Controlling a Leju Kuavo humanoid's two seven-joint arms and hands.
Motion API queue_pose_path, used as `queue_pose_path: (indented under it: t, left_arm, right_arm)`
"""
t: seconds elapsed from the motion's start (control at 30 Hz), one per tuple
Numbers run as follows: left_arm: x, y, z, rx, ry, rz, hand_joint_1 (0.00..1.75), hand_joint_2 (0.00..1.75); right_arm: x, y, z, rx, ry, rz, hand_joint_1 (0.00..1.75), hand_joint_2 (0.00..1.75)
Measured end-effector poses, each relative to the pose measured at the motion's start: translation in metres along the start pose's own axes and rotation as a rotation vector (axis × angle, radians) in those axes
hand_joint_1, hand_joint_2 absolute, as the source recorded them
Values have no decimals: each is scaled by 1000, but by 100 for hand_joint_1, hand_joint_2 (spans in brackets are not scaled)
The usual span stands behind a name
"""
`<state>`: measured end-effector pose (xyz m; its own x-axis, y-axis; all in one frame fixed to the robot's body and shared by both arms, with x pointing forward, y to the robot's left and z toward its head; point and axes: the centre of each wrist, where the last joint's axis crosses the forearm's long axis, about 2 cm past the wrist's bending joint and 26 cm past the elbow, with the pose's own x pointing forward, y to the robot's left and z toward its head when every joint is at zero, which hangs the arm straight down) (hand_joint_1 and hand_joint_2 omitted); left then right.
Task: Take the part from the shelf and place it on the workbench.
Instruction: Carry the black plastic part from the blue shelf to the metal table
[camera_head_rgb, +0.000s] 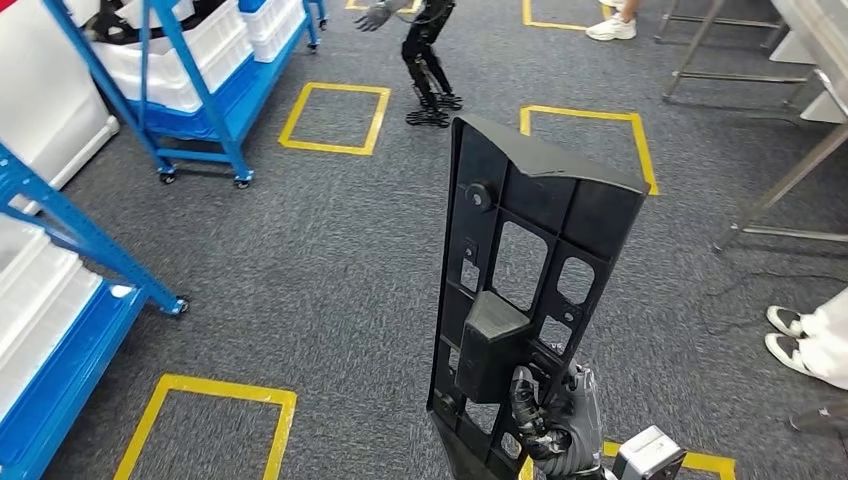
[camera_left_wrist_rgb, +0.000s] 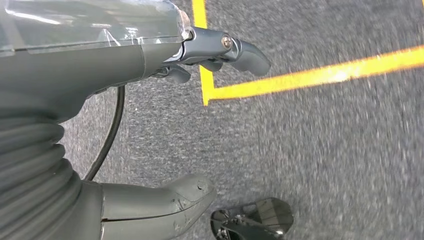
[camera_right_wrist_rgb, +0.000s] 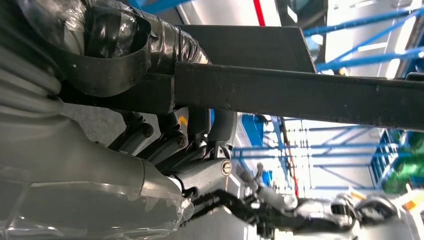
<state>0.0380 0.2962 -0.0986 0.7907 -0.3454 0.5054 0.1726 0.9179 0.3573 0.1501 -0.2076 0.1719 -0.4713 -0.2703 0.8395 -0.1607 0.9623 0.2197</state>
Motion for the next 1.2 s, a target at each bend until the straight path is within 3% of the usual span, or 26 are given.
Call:
queue_pose_path:
  t: [1.2]
  left_arm:
    - [-10,13,0,-36,2,-68,0,175]
  right_arm:
    - [-5,0,-1,-4,18,-21,175,175]
